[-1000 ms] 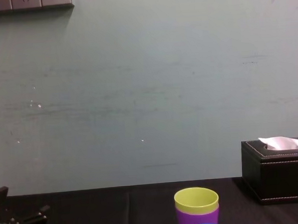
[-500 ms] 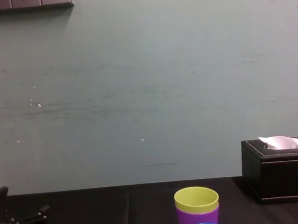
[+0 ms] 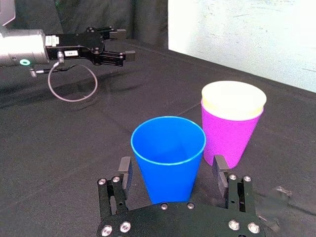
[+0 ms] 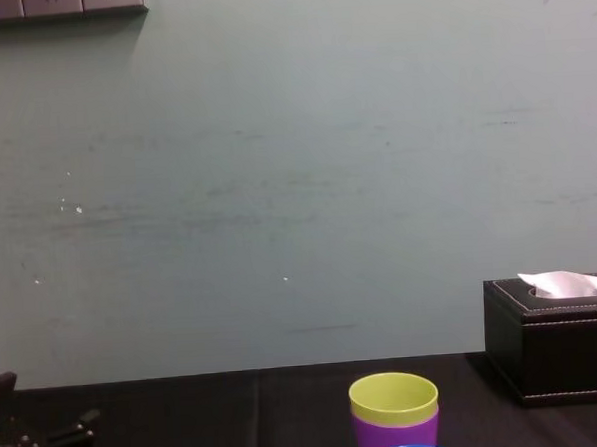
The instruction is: Stack the three plastic cups sequentially using one hand.
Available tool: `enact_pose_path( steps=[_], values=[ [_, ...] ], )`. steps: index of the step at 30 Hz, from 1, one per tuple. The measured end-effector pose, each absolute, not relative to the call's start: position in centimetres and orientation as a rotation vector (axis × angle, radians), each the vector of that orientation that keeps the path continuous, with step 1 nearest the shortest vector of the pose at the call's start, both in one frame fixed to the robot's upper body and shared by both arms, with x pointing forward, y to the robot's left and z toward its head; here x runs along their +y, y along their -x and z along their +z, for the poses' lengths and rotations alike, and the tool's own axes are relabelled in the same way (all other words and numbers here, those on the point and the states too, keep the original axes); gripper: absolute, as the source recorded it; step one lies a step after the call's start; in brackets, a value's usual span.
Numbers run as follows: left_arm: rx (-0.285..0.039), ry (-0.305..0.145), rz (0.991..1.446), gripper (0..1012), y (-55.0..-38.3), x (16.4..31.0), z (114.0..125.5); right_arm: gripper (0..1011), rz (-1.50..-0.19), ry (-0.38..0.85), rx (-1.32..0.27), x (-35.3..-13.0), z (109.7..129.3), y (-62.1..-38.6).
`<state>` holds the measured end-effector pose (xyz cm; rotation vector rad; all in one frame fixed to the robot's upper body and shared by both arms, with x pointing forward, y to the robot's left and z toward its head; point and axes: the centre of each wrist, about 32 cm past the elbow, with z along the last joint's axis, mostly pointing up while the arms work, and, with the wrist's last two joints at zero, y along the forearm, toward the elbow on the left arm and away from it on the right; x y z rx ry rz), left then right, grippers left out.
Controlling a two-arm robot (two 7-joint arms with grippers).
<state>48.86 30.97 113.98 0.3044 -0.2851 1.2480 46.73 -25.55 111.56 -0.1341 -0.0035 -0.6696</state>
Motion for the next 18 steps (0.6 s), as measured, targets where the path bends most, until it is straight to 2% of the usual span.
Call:
enact_pose_path(
  steps=[18],
  values=[
    [-0.285,-0.304,1.248,1011,-48.9,31.0,114.0,1003,-0.667,0.134,-0.015,-23.7,111.3,-47.6]
  ],
)
